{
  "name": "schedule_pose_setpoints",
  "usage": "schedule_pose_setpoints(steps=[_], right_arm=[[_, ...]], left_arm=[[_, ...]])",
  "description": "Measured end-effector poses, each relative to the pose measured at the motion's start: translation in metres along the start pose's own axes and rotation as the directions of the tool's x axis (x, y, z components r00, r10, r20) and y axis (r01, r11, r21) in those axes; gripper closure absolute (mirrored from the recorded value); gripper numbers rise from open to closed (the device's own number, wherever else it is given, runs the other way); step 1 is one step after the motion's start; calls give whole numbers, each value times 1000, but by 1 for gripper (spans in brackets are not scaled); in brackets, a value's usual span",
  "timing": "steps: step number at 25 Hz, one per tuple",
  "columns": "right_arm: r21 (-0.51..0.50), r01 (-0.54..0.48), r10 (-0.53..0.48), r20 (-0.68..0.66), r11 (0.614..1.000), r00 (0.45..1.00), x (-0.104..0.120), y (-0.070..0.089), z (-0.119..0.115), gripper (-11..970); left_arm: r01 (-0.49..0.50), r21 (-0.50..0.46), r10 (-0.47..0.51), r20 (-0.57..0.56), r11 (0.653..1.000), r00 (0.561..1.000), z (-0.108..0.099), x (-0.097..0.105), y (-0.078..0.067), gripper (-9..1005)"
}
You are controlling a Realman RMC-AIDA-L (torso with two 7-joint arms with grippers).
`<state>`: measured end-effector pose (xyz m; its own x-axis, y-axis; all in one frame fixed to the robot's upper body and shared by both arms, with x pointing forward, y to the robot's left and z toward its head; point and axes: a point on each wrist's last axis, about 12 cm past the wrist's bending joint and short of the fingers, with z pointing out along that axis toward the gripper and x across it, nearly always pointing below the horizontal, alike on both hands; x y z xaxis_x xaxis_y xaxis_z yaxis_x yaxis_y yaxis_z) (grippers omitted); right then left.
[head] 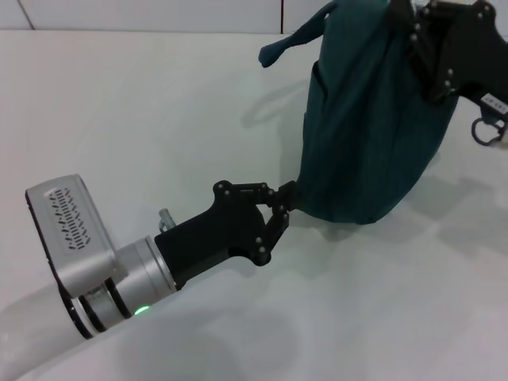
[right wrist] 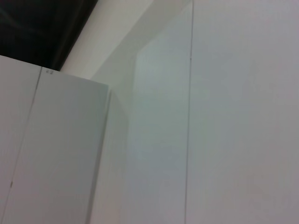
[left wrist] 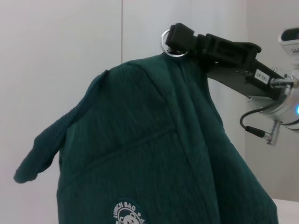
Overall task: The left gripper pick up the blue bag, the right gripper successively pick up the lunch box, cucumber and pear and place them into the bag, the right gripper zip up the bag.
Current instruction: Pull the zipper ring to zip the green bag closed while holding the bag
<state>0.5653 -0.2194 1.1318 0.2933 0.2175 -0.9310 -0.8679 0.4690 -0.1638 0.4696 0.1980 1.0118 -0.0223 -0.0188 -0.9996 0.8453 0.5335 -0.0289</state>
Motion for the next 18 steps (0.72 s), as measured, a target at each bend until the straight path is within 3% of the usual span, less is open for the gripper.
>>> schedule_pose_setpoints(steps=[7,14,18], right_arm=[[-91,42,-46,-40,995,998,10,18,0,955],[-104,56,-62,-61,993,996,16,30,-13,954],[-98,45,-50,-53,994,997,16,33,-21,955]], left_arm=[[3,10,-4,74,1000,997,3,-7,-5,923],[42,-41,-34,180,998,983,-2,-16,-6,665],[90,-21,-83,224,996,971,1,-24,0,499]])
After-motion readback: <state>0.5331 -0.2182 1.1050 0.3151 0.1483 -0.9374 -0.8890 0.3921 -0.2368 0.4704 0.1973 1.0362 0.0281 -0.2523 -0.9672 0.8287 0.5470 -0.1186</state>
